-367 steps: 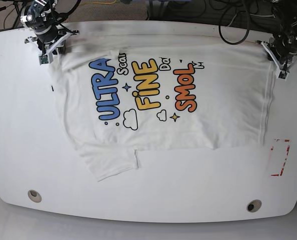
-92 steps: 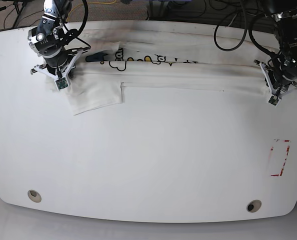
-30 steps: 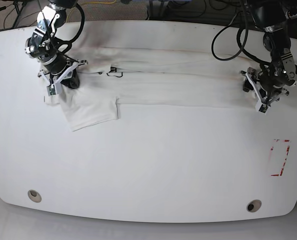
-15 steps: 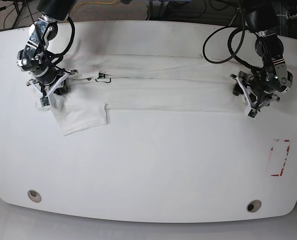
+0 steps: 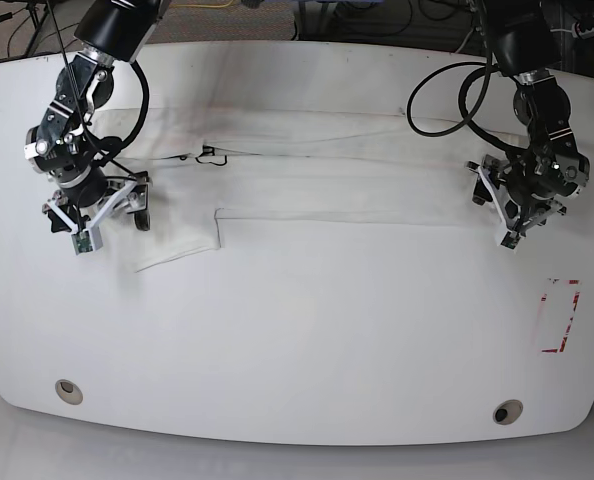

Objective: Layout the t-shirt on the table in an organized manner, then fold the t-shirt properly
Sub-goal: 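Pinch the folded shirt's sleeve end with the right gripper and fold it inward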

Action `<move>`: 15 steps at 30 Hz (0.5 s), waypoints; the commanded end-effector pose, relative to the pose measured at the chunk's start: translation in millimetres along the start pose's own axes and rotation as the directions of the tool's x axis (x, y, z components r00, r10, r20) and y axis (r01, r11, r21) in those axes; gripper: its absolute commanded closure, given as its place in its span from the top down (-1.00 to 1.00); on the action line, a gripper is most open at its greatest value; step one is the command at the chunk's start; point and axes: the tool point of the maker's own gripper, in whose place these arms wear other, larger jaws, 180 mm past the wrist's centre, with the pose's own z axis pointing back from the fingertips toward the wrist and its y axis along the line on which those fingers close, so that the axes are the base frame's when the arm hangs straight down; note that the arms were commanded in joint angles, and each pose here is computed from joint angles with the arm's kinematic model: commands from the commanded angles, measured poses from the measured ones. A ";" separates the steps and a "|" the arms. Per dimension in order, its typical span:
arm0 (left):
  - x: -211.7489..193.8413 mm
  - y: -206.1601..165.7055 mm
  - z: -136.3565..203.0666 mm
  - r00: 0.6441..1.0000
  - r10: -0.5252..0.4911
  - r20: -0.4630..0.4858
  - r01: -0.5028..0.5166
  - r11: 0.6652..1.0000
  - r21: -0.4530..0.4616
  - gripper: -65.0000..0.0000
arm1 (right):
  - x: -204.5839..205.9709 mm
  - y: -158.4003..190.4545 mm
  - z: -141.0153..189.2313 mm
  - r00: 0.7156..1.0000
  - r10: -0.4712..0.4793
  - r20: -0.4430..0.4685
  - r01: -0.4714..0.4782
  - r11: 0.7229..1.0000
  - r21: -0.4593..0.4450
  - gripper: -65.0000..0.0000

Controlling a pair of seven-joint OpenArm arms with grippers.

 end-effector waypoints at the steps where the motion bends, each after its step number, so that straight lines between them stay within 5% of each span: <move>1: 31.1 13.5 14.5 0.996 -0.026 0.087 0.022 0.999 0.045 0.03 | 17.5 -9.6 -7.0 0.999 -0.018 0.041 0.018 1.000 -0.004 0.71; 15: 77.6 13.8 42.3 0.978 -0.073 0.195 0.053 0.993 0.109 0.02 | 6.9 -3.8 -68.5 0.991 -0.132 -0.018 0.133 0.984 0.119 0.71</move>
